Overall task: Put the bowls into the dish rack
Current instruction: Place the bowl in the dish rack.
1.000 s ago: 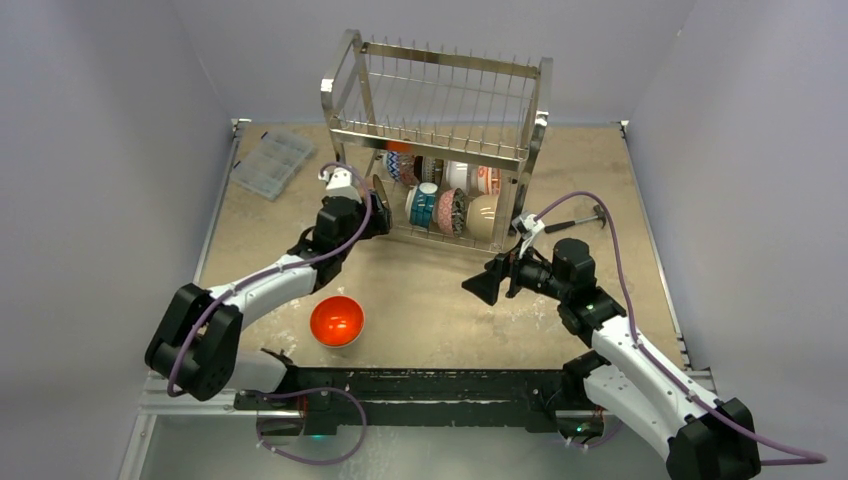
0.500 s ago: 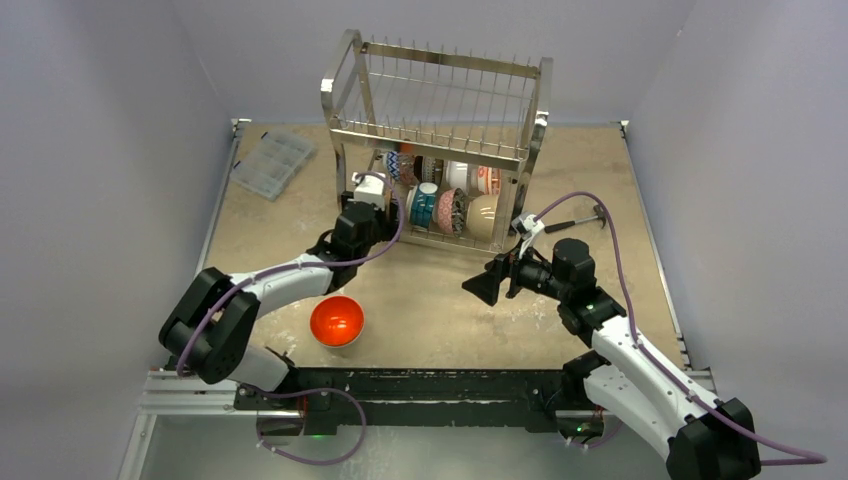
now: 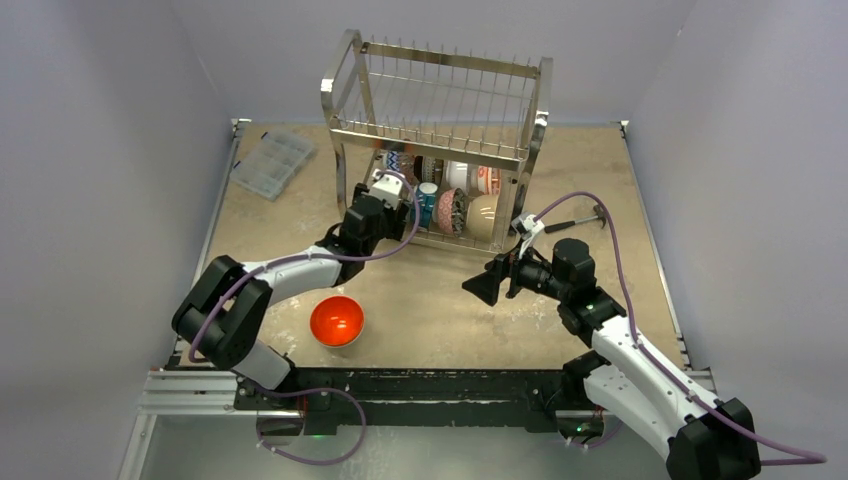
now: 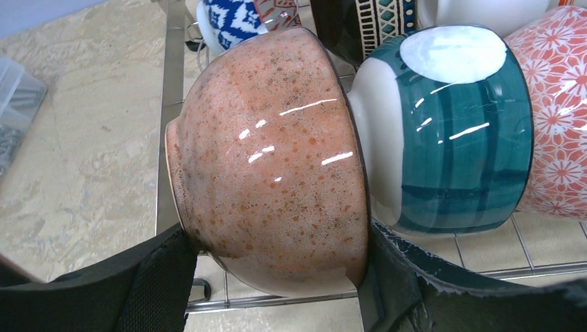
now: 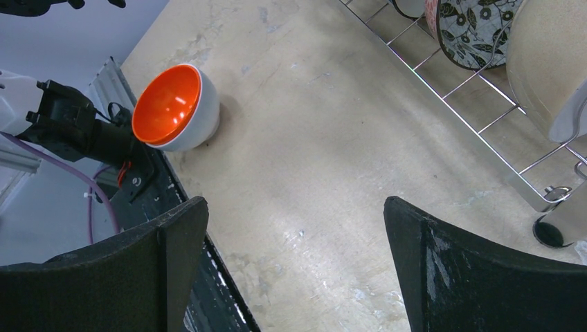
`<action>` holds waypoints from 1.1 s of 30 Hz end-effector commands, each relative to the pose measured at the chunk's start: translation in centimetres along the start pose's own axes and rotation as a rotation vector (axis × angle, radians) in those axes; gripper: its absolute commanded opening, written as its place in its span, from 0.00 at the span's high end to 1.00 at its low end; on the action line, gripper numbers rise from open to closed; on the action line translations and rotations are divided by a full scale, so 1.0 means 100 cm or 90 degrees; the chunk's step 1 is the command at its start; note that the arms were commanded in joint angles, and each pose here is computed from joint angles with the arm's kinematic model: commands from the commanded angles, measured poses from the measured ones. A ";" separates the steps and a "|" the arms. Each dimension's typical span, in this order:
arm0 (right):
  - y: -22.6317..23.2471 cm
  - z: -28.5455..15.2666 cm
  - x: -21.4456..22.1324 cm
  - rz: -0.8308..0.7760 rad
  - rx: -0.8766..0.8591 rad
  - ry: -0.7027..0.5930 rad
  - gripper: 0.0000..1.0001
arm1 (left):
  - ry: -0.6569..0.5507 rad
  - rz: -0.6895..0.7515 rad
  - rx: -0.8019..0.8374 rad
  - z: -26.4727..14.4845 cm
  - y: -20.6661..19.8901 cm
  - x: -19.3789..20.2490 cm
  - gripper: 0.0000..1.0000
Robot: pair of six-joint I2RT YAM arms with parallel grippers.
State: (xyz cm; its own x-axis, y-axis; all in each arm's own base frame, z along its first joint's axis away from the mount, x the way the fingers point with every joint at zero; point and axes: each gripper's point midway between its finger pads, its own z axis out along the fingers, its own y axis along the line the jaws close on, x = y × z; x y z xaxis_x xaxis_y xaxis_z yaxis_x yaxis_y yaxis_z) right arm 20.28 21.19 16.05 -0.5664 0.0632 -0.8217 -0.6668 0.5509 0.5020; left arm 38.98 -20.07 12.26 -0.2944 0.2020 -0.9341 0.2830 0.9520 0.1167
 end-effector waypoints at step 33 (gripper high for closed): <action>0.005 -0.001 -0.006 -0.022 -0.011 -0.007 0.01 | 0.005 -0.025 -0.004 0.009 -0.005 -0.029 0.13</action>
State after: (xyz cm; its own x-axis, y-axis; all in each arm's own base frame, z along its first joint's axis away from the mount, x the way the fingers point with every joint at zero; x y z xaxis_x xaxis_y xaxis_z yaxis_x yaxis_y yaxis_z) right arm 20.27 21.19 16.01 -0.5658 0.0608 -0.8223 -0.6678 0.5511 0.5003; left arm 39.54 -20.43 11.83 -0.3622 0.2270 -0.9040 0.2797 0.9517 0.1269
